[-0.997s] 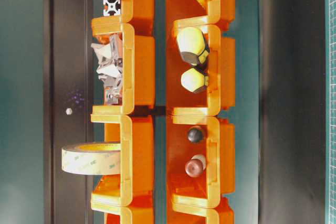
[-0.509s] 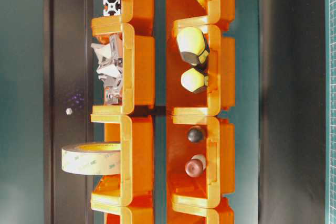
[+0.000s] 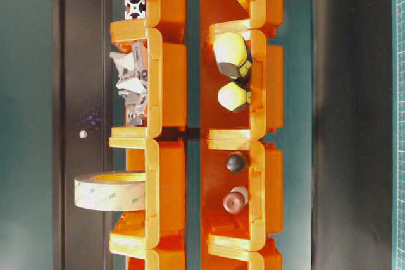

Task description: Pick vinyl tape from container rack with left arm.

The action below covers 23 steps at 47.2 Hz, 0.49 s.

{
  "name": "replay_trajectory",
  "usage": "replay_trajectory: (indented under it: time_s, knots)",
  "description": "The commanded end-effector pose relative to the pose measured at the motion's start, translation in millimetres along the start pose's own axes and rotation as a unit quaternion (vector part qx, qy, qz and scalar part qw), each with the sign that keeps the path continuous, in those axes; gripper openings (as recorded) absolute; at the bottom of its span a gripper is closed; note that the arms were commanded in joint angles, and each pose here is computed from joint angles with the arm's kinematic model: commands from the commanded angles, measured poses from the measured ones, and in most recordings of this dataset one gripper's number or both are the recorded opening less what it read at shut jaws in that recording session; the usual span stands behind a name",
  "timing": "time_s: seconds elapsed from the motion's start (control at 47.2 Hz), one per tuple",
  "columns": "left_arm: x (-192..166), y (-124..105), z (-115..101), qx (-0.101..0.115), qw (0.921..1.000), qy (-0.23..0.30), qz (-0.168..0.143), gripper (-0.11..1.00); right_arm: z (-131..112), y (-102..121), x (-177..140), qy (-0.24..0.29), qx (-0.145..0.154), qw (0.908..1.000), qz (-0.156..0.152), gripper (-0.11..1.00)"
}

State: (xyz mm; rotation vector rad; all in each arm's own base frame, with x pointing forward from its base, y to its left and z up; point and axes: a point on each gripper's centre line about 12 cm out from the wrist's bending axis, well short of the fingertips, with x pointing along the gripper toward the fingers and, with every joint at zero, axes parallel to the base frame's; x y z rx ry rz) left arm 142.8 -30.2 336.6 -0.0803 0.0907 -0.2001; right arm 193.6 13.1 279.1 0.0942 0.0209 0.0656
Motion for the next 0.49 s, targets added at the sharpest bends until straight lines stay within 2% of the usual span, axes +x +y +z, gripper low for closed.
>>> replay_trajectory:
  time_s: [0.0, 0.466]
  knots:
    - [2.5, -0.1, 3.3, 0.001, 1.0000, -0.002, 0.001, 0.85, 6.9, 0.6, 2.4, -0.009, 0.001, 1.0000, 0.001, 0.01]
    - [1.6, -0.2, 4.3, 0.004, 1.0000, -0.004, 0.000, 0.85, -0.9, -0.1, 4.2, 0.016, 0.000, 0.9999, -0.001, 0.01]
